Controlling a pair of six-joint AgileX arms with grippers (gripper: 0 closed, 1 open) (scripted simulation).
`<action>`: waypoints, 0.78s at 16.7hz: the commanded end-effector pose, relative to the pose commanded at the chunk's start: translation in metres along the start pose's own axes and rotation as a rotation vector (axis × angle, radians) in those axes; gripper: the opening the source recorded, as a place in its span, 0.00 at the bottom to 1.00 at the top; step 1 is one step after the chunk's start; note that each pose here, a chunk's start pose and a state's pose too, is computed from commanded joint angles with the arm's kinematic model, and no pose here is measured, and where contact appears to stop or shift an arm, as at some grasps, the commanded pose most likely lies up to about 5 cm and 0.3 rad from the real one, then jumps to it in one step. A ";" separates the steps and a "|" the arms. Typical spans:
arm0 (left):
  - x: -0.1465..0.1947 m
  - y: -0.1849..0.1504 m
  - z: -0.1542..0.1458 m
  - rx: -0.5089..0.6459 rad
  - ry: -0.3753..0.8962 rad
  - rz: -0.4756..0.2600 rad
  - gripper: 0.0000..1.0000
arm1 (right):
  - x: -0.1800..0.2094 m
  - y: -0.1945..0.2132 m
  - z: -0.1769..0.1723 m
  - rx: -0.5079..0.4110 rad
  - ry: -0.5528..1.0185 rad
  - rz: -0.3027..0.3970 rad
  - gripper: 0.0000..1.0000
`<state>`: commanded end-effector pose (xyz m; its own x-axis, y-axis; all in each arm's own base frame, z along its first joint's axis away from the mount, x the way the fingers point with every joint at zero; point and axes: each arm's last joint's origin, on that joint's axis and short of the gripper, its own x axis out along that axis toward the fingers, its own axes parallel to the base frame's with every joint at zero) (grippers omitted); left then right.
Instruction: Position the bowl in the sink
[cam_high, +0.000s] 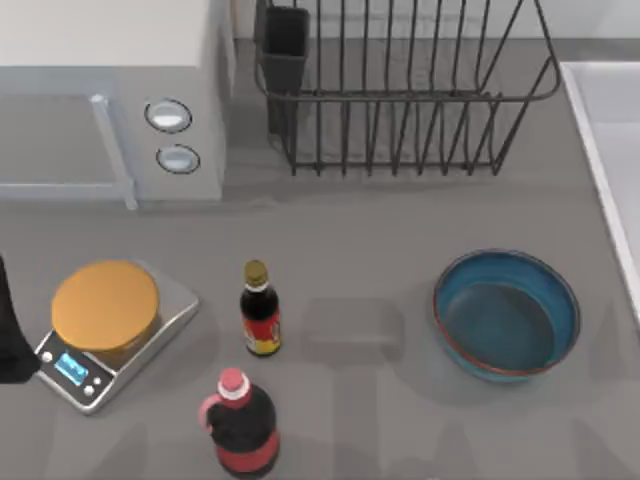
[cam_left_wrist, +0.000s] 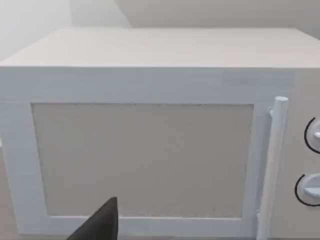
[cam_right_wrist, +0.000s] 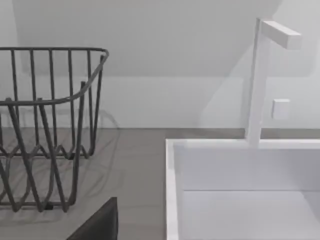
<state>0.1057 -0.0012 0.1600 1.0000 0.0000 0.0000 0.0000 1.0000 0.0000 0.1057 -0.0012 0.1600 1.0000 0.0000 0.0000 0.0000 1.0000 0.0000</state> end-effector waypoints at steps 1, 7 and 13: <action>0.000 0.000 0.000 0.000 0.000 0.000 1.00 | 0.000 0.000 0.000 0.000 0.000 0.000 1.00; 0.000 0.000 0.000 0.000 0.000 0.000 1.00 | 0.003 0.004 0.027 0.033 0.139 0.035 1.00; 0.000 0.000 0.000 0.000 0.000 0.000 1.00 | 0.046 0.019 0.081 0.083 0.611 0.079 1.00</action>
<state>0.1057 -0.0012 0.1600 1.0000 0.0000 0.0000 0.0000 1.0000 0.0000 0.1522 0.0183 0.2413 0.8165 0.0982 -0.5689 -0.0491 0.9937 0.1011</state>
